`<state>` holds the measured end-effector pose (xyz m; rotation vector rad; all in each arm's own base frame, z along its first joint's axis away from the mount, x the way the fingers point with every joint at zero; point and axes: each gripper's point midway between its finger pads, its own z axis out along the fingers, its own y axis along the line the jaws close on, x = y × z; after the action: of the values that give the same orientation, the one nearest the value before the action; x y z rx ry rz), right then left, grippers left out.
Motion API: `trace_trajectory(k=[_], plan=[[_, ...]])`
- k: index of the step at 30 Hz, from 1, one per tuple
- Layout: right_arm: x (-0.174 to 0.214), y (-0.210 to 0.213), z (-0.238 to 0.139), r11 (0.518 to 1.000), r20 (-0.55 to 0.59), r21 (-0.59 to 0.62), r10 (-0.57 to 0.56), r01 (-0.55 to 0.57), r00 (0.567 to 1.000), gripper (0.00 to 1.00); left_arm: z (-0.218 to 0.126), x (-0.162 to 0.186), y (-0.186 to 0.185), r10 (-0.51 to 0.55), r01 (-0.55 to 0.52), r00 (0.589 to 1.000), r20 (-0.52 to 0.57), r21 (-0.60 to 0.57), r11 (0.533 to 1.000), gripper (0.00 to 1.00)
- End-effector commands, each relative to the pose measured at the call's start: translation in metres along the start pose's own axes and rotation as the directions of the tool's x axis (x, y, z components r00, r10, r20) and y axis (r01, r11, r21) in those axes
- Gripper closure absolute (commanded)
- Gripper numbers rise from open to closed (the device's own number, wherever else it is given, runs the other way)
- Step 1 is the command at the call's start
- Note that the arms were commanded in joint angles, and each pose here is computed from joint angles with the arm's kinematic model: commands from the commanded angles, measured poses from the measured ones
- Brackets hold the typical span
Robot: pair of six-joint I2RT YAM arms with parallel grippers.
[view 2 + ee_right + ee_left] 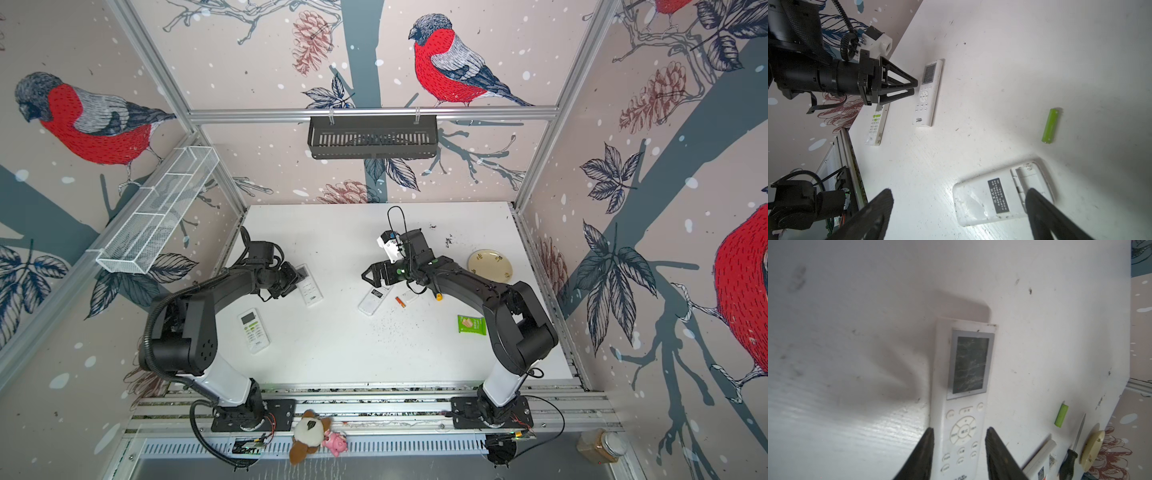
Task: Unload the batteries from the remote control
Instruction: 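Grasp the white display remote's end with the left gripper while the right gripper approaches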
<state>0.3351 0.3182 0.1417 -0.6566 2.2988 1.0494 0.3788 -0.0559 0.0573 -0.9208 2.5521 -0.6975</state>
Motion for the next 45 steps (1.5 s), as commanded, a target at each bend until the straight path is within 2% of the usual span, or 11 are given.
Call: trace_trajectory(k=[1, 4, 7, 13, 17, 19, 25, 28, 34, 41, 45], plan=[[0.001, 0.004, 0.001, 0.999, -0.007, -0.032, 0.003, -0.003, 1.000, 0.00, -0.007, 0.001, -0.003, -0.011, 0.011, 1.000, -0.008, -0.009, 1.000, 0.44], [0.003, 0.003, 0.000, 1.000, -0.014, -0.026, 0.001, -0.001, 1.000, 0.00, -0.021, -0.005, -0.006, 0.020, -0.019, 0.999, 0.034, -0.040, 0.999, 0.22], [0.003, 0.004, -0.001, 1.000, -0.012, -0.028, 0.001, -0.001, 1.000, 0.00, -0.023, -0.009, -0.011, 0.101, -0.096, 0.994, 0.043, -0.106, 0.990, 0.12], [0.002, 0.003, 0.004, 0.999, -0.019, -0.033, 0.004, -0.005, 1.000, 0.00, 0.008, -0.004, -0.006, 0.242, -0.251, 0.968, -0.067, -0.285, 0.925, 0.09], [0.001, 0.004, 0.004, 0.999, -0.015, -0.032, -0.002, 0.001, 1.000, 0.01, 0.018, -0.009, 0.004, 0.285, -0.296, 0.955, -0.088, -0.377, 0.878, 0.09], [0.001, 0.005, 0.003, 0.999, -0.016, -0.035, -0.003, 0.002, 1.000, 0.00, 0.022, -0.010, 0.002, 0.296, -0.307, 0.951, -0.088, -0.380, 0.873, 0.09], [0.005, 0.002, 0.008, 0.999, -0.027, -0.036, 0.008, -0.009, 1.000, 0.00, 0.043, -0.004, -0.003, 0.333, -0.359, 0.933, -0.137, -0.402, 0.842, 0.11], [0.006, 0.001, 0.011, 0.999, -0.034, -0.038, 0.011, -0.013, 0.999, 0.00, 0.049, 0.000, 0.003, 0.341, -0.380, 0.925, -0.167, -0.432, 0.818, 0.14], [0.004, 0.000, 0.013, 0.999, -0.038, -0.036, 0.009, -0.011, 0.999, 0.00, 0.049, 0.006, 0.016, 0.340, -0.387, 0.922, -0.185, -0.456, 0.801, 0.24], [0.005, 0.003, 0.018, 0.998, -0.039, -0.066, 0.011, -0.014, 0.999, 0.00, 0.058, 0.021, 0.023, 0.330, -0.399, 0.916, -0.228, -0.418, 0.816, 0.46], [0.000, 0.009, 0.019, 0.997, -0.013, -0.076, -0.006, 0.005, 1.000, 0.01, 0.055, 0.024, 0.007, 0.325, -0.380, 0.923, -0.207, -0.347, 0.857, 0.53]])
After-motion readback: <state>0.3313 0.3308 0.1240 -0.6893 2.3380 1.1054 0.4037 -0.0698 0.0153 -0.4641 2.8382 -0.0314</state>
